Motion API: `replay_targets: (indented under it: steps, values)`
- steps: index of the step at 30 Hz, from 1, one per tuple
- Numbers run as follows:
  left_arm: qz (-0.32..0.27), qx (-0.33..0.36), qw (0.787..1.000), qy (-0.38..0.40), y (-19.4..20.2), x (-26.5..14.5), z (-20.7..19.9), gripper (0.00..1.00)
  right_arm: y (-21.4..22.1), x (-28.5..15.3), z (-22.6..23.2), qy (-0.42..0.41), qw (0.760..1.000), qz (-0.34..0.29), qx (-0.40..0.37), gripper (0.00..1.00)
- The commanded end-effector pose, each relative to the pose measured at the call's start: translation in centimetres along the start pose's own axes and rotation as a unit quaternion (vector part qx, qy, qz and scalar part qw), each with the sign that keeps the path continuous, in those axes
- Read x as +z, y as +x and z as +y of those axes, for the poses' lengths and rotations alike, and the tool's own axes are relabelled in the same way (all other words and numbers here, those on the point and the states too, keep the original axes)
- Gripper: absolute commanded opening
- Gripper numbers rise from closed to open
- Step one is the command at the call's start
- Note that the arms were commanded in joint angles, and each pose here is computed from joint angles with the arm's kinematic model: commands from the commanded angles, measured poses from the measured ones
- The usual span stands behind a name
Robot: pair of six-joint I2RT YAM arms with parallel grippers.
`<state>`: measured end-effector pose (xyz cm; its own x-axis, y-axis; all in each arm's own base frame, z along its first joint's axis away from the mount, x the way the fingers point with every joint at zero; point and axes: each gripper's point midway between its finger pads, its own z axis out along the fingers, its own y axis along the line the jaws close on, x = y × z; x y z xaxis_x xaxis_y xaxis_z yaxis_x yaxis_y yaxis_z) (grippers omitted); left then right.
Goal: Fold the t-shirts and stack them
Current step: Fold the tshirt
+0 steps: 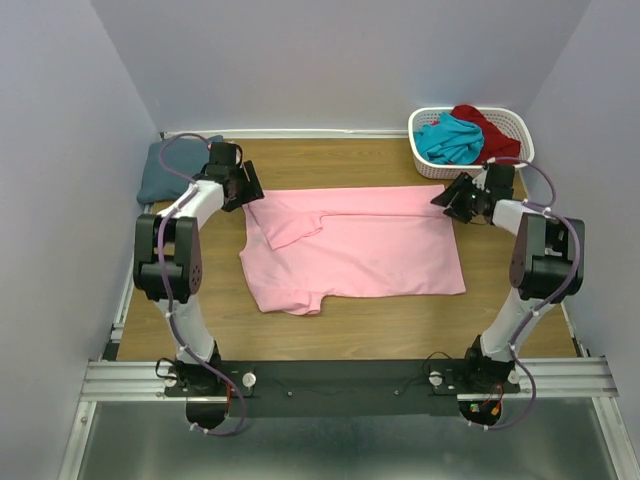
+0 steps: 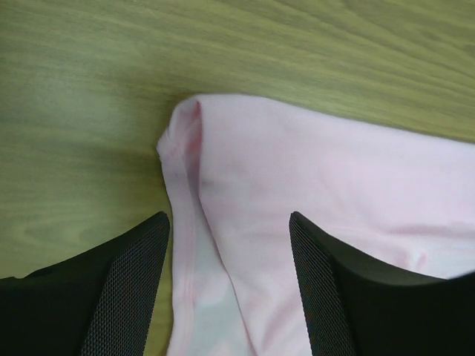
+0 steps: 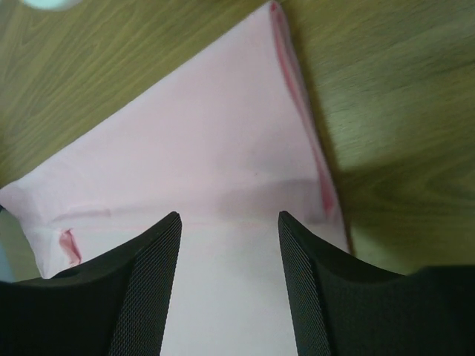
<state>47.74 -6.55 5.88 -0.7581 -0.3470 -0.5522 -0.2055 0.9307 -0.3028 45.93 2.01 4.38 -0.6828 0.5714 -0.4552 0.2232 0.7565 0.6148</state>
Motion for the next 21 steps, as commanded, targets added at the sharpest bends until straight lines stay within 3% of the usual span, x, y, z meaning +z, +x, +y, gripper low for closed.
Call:
replay_targets:
  steps: [1, 4, 7, 11, 14, 21]
  values:
    - [-0.062, -0.002, 0.998, 0.028, -1.3, -6.9, -2.6, 0.76, -0.5, -3.7, 3.5, 0.01, 0.998, -0.018, -0.062, 0.66]
    - [-0.072, -0.011, 0.997, -0.004, 0.4, -10.0, -2.1, 0.8, 1.5, -6.2, 4.7, 0.04, 0.995, -0.018, -0.092, 0.68]
    - [-0.054, -0.006, 0.998, -0.026, 5.0, -11.7, -1.8, 0.81, 4.6, -8.2, 4.2, 0.091, 0.989, -0.002, -0.116, 0.69]
    - [0.015, -0.003, 0.998, -0.06, 13.3, -12.3, 0.2, 0.81, 8.5, -10.6, 3.1, 0.131, 0.982, 0.03, -0.135, 0.69]
    - [0.051, -0.025, 0.994, -0.088, 17.4, -13.0, 2.3, 0.8, 10.4, -12.3, 1.8, 0.146, 0.979, 0.042, -0.136, 0.68]
    - [0.083, -0.053, 0.99, -0.103, 20.0, -14.3, 3.4, 0.74, 12.0, -13.8, 0.7, 0.16, 0.975, 0.06, -0.14, 0.69]
